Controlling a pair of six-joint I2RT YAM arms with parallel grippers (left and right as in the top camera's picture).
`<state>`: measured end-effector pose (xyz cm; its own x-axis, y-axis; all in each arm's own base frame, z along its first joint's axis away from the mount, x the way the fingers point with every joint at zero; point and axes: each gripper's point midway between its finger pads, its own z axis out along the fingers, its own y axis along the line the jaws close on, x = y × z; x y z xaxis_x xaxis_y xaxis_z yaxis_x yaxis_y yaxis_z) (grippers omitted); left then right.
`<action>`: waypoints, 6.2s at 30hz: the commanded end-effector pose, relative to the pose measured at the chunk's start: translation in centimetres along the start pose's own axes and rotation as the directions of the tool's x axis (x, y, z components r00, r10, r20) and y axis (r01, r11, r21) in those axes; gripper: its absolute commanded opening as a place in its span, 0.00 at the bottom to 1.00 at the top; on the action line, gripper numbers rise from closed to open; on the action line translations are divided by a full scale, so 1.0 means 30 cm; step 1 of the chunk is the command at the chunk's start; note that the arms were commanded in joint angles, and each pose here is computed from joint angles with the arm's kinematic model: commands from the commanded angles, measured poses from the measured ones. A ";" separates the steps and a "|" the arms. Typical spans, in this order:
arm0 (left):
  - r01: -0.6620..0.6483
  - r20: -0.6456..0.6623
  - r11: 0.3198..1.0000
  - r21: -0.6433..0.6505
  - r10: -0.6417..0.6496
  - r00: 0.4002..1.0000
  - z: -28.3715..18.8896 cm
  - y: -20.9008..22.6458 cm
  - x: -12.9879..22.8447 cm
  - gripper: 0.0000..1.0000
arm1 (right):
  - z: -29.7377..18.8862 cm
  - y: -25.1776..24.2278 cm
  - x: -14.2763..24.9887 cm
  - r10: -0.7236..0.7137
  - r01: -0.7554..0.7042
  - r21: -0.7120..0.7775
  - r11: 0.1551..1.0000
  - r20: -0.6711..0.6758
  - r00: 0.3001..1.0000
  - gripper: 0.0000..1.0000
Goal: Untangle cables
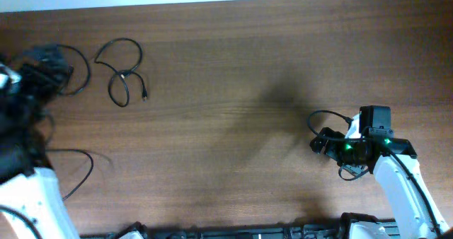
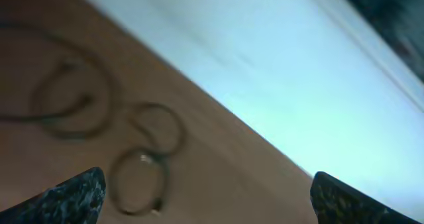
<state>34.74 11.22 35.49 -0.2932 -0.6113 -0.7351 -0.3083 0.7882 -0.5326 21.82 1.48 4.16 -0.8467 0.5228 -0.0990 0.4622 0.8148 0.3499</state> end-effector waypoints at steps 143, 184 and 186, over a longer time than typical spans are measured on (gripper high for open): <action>-0.554 0.332 0.820 0.140 0.489 0.807 -0.056 0.136 0.838 0.99 | -0.163 0.093 -0.049 -0.096 0.122 -0.095 0.988 0.241 0.966 0.99; -0.554 0.332 0.820 0.140 0.489 0.807 -0.056 0.136 0.838 0.99 | -0.724 0.228 0.082 -0.113 0.532 -0.152 0.833 0.895 0.432 0.99; -0.554 0.332 0.820 0.140 0.489 0.807 -0.056 0.136 0.838 0.99 | -0.715 0.250 0.059 -0.113 0.555 -0.138 0.820 0.912 0.393 0.99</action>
<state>24.58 -1.14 15.73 -0.0879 -0.1002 -0.9911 0.0372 0.9939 -0.1038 17.14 3.87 27.27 -0.1848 0.3644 -0.9127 -0.1621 0.9047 0.3941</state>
